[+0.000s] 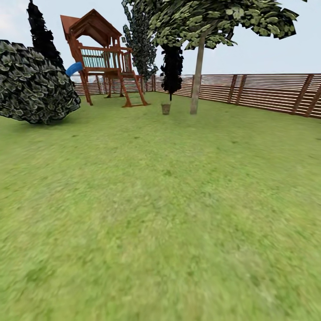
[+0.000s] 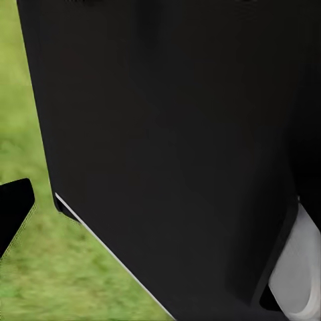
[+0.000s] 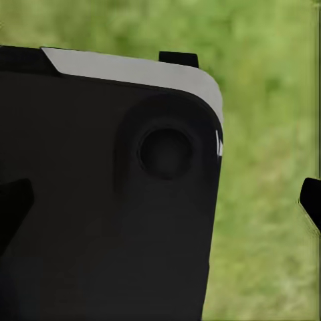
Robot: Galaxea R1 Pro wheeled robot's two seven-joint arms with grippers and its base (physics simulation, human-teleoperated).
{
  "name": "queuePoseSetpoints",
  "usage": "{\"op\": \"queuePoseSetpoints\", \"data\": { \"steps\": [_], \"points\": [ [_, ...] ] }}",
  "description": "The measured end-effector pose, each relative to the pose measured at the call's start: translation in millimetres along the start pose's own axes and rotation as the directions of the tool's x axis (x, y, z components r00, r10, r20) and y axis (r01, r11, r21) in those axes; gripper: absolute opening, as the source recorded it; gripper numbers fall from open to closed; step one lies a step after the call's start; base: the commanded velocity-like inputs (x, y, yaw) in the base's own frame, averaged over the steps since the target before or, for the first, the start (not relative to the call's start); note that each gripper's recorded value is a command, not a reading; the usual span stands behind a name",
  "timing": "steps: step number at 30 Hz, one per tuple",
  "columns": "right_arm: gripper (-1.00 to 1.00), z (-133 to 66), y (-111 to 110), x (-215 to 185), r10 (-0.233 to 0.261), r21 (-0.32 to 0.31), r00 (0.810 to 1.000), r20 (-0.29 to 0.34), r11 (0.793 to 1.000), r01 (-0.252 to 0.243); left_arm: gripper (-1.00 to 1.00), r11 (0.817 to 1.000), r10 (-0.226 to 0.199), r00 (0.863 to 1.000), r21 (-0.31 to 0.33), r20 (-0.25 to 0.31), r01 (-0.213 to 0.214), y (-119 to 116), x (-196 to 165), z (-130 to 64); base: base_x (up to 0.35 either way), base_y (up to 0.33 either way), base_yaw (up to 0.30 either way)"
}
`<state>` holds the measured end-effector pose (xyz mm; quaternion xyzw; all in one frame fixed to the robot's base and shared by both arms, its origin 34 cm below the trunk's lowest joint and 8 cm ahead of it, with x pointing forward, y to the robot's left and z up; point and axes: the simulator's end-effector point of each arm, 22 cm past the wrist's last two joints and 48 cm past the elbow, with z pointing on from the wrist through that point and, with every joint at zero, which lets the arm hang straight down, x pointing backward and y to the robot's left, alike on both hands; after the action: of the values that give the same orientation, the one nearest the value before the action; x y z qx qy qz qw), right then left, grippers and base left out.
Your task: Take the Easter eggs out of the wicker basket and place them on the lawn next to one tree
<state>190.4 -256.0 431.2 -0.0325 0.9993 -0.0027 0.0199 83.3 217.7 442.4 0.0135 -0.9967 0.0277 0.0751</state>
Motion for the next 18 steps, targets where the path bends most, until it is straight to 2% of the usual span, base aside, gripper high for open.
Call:
{"op": "queuePoseSetpoints", "data": {
  "steps": [18],
  "points": [
    [1.00,0.0,-0.5,0.0,0.000,0.001,1.000,0.000,1.000,0.000,1.00,1.000,0.000,1.000,0.000,0.000,0.000,0.0,0.1,0.0,0.340,0.000,0.000]
  ]
}}
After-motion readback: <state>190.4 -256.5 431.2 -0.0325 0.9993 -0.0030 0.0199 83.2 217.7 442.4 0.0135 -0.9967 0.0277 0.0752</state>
